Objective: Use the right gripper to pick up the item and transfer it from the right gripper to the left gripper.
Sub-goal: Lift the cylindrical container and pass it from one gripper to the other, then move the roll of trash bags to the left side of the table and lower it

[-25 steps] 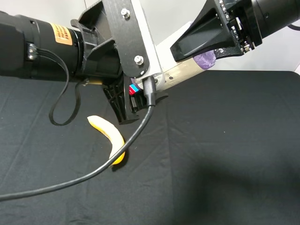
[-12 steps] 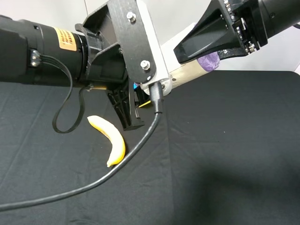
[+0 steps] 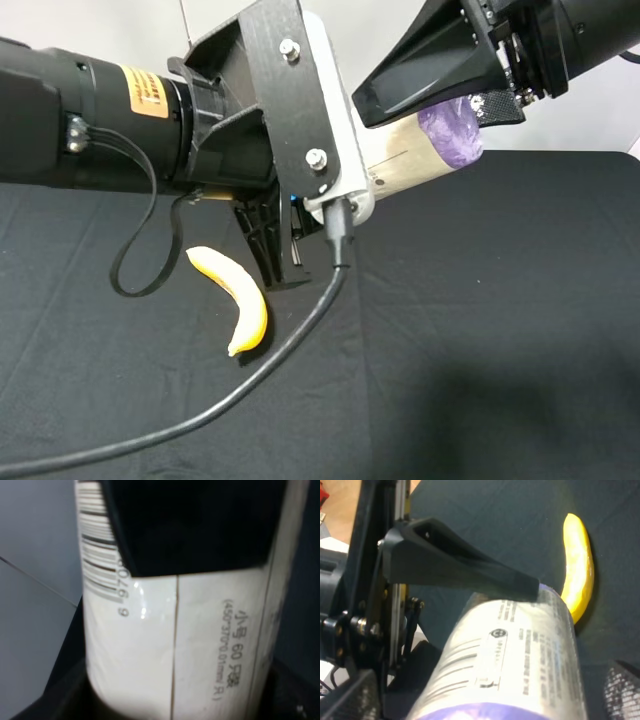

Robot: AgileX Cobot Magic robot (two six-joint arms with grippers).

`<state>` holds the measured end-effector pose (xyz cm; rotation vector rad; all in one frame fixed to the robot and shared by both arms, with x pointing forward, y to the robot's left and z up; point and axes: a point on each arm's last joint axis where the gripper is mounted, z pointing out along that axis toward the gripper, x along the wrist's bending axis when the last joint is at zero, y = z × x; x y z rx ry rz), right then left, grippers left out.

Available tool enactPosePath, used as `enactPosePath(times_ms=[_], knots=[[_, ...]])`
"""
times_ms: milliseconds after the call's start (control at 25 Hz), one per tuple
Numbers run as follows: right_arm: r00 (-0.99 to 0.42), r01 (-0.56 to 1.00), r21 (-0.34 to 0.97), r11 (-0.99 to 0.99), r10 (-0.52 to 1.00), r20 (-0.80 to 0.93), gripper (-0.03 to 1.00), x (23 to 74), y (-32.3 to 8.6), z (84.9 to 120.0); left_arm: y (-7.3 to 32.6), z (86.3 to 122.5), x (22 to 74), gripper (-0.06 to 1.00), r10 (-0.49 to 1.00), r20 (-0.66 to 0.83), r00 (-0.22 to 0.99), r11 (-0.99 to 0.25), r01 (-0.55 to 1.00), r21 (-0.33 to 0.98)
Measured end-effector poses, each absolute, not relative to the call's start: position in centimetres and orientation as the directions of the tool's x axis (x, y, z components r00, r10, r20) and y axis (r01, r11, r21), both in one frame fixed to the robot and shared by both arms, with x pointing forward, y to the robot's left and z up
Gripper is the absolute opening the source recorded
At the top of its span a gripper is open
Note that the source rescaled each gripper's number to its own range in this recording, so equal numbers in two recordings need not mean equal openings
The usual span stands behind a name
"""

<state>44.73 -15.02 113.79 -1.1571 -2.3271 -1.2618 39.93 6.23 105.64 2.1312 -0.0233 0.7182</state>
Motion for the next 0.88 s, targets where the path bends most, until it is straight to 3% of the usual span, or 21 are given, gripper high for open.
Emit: enactPosePath(times_ms=[280, 560, 880], knots=[[-0.666, 0.733, 0.6, 0.321, 0.517, 0.537, 1.0, 44.7, -15.0, 114.3, 6.2, 105.6, 39.9, 0.01, 0.231, 0.503, 0.833, -0.628, -0.267, 0.731], [-0.734, 0.641, 0.698, 0.32, 0.522, 0.435, 1.0, 44.9, -15.2, 118.3, 6.2, 105.6, 39.9, 0.01, 0.229, 0.504, 0.832, -0.629, -0.269, 0.73], [-0.7, 0.585, 0.742, 0.328, 0.667, 0.257, 1.0, 45.5, -16.8, 121.6, 6.2, 105.6, 39.9, 0.01, 0.229, 0.504, 0.832, -0.629, -0.269, 0.73]])
